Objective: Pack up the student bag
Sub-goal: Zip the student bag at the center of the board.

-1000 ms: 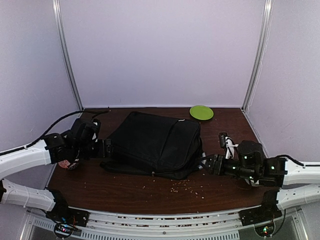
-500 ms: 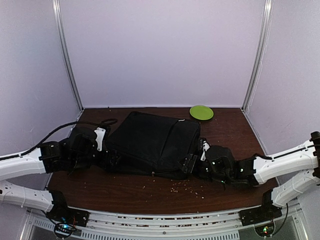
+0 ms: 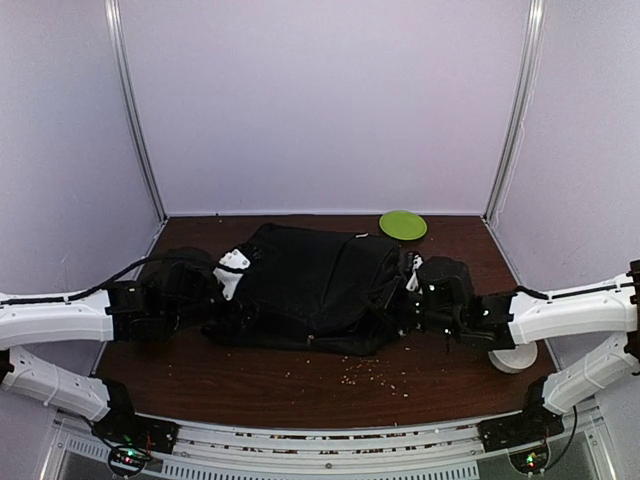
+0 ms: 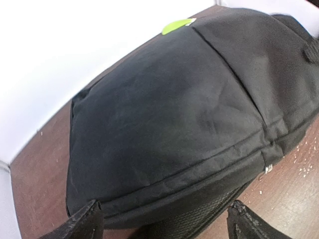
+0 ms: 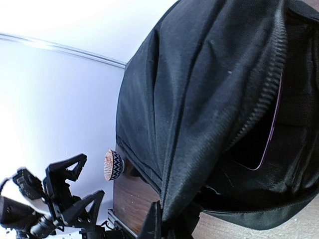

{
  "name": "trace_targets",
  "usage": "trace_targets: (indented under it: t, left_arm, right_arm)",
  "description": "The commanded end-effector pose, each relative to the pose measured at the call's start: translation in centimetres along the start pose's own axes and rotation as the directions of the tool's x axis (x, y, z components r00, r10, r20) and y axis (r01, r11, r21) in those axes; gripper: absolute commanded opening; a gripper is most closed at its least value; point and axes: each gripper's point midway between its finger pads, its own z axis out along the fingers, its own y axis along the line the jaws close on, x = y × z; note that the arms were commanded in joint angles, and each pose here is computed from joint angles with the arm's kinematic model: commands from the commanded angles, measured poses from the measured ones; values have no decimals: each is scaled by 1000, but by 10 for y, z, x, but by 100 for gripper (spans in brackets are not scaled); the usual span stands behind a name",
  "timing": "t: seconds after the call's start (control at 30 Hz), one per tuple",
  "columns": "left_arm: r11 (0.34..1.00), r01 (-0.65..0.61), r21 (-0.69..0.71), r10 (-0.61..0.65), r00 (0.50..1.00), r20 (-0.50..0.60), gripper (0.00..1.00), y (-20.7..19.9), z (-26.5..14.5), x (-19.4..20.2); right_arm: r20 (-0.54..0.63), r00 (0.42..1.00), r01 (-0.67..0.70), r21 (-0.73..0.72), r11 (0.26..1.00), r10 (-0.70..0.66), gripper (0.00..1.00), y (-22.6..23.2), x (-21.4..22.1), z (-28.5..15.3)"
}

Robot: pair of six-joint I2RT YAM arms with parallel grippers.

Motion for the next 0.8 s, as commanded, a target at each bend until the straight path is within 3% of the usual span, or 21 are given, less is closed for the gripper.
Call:
trace_targets:
  t: [0.0, 0.2, 0.23, 0.37, 0.47, 0.67, 0.77]
  left_arm:
    - [977, -209, 40, 203, 972, 123, 86, -22, 5, -25]
    - [875, -478, 70, 471, 877, 98, 85, -56, 32, -7]
    - [855, -513, 81, 507, 858, 86, 85, -60, 39, -4]
    - [778, -619, 109, 618, 785, 43, 83, -73, 60, 10]
    - [758, -646, 90, 645, 763, 40, 83, -76, 69, 11]
    - [731, -682, 30, 682, 731, 23, 80, -75, 84, 4]
    - [699, -713, 51, 714, 700, -13, 67, -79, 97, 13]
  right_arm:
    - [57, 998, 17, -3, 1000, -17, 0, 9, -39, -13]
    - [26, 997, 66, 74, 995, -68, 2, -20, -47, -15]
    - [15, 997, 70, 78, 994, -72, 7, -23, -44, -14]
    - [-22, 994, 109, 68, 992, -107, 40, -25, -37, -16]
    - [-36, 987, 157, 82, 984, -155, 52, -31, -34, -24]
    - [-80, 967, 246, 47, 968, -242, 56, -48, -12, -42]
    - [-101, 950, 300, 26, 954, -296, 56, -55, 5, -53]
